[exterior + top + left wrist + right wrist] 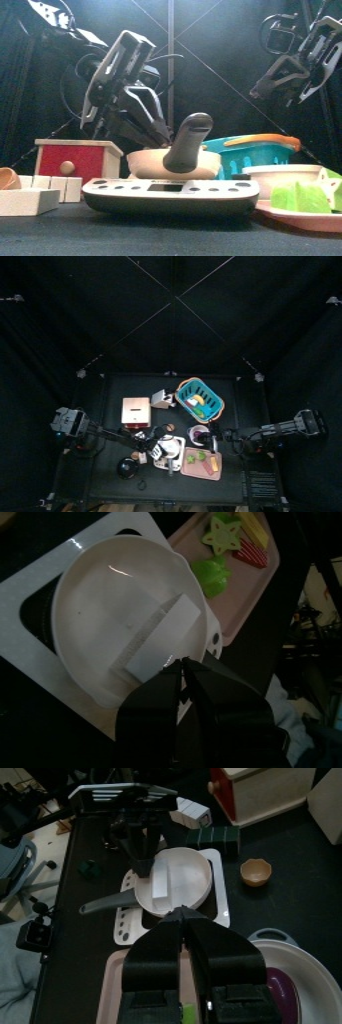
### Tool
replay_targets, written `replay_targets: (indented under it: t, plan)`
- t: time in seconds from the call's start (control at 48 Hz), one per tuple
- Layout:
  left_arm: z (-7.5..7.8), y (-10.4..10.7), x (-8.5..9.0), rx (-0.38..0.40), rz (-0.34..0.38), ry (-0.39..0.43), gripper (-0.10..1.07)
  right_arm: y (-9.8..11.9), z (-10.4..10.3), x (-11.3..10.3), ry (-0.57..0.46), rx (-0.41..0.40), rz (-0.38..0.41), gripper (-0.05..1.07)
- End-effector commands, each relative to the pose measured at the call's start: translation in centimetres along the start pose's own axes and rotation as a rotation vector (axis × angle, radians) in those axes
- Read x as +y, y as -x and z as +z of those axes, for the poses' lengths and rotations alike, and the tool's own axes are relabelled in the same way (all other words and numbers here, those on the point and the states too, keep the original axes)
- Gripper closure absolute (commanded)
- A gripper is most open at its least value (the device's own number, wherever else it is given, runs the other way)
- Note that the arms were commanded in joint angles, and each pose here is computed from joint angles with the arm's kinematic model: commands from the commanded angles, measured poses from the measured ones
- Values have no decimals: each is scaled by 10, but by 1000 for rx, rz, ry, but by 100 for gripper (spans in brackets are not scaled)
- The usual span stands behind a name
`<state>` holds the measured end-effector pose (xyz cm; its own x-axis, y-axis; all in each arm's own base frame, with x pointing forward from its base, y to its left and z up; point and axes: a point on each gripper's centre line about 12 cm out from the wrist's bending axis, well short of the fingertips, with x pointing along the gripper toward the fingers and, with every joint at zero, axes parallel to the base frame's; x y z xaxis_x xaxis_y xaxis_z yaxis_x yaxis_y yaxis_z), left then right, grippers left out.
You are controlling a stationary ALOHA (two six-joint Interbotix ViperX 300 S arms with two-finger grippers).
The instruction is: Place rice in pan
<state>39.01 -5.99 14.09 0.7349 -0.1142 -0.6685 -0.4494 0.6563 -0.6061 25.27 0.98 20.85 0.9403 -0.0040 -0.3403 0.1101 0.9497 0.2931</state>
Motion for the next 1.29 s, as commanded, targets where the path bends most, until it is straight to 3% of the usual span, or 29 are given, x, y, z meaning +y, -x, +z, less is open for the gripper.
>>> replay_targets:
  t: [0.0,0.292,0.521,0.938,1.083,1.271]
  plan:
    - [10,3,-1,-24,7,8,44,0,8,2,1,-25,6,101]
    - [24,3,2,-50,31,26,44,-2,6,2,3,-15,3,101]
    - [33,3,-7,-72,9,-1,44,-4,4,1,2,-6,0,101]
    - [43,-3,6,-84,35,17,44,-6,2,0,6,3,-4,101]
    - [48,6,-2,-103,3,-19,44,-6,2,1,2,4,-4,101]
    - [49,23,-10,-124,-36,-128,44,-6,1,2,-15,15,-2,101]
